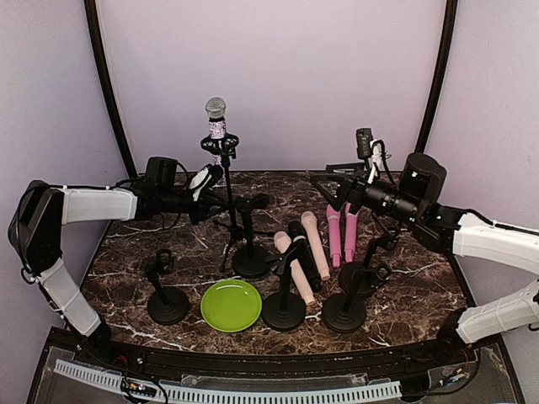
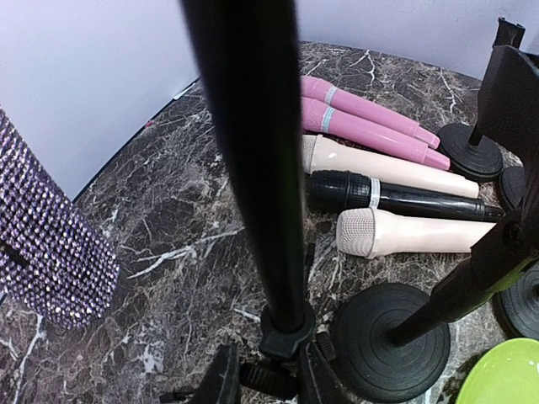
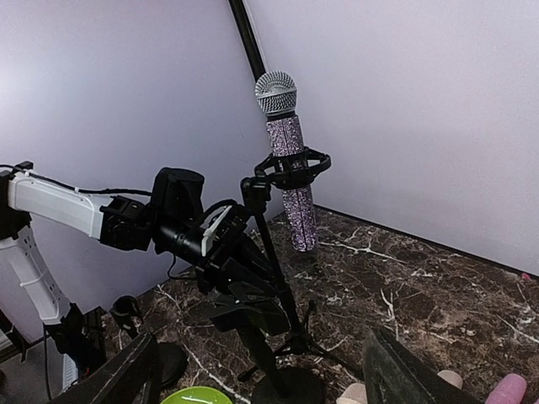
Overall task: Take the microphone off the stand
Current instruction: Hold the microphone stand with the microphone at the center of the board.
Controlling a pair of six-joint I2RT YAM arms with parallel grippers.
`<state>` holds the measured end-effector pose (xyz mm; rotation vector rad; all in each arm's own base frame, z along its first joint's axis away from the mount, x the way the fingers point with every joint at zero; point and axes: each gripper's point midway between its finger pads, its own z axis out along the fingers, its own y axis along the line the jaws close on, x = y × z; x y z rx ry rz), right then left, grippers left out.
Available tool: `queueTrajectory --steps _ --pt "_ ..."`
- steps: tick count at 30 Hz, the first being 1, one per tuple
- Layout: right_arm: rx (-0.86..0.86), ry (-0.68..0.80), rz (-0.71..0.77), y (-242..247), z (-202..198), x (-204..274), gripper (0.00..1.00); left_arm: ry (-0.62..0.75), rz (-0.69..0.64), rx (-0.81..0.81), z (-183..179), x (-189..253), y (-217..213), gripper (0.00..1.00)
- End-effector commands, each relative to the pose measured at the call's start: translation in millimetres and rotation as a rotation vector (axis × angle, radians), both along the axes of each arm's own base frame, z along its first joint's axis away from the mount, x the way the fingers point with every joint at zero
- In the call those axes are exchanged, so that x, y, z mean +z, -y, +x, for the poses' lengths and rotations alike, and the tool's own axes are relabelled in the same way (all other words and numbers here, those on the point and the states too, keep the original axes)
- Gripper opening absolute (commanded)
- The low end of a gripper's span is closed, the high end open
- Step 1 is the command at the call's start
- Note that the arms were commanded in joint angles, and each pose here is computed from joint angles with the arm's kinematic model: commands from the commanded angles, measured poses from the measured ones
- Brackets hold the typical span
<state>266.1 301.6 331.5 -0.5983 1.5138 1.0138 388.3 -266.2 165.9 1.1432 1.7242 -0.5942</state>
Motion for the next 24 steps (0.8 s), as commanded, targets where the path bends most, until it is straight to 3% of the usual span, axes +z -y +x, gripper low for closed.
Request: queueTrajectory --steps 1,17,24 --pt "-0.018 0.027 -0.038 -26.7 5.8 16.8 0.82 -0.165 -0.041 -0.028 -15.0 -1.5 8.0 0.0" --pt "-0.163 -0.01 -0.278 -142.4 46.6 6.1 0.83 -0.316 -0.111 0.0 -22.9 3.2 11.5 0.02" --pt "-0.194 -0.012 -0.334 -175.2 66.5 -5.6 0.78 -0.358 -0.156 0.025 -25.4 5.9 11.7 0.05"
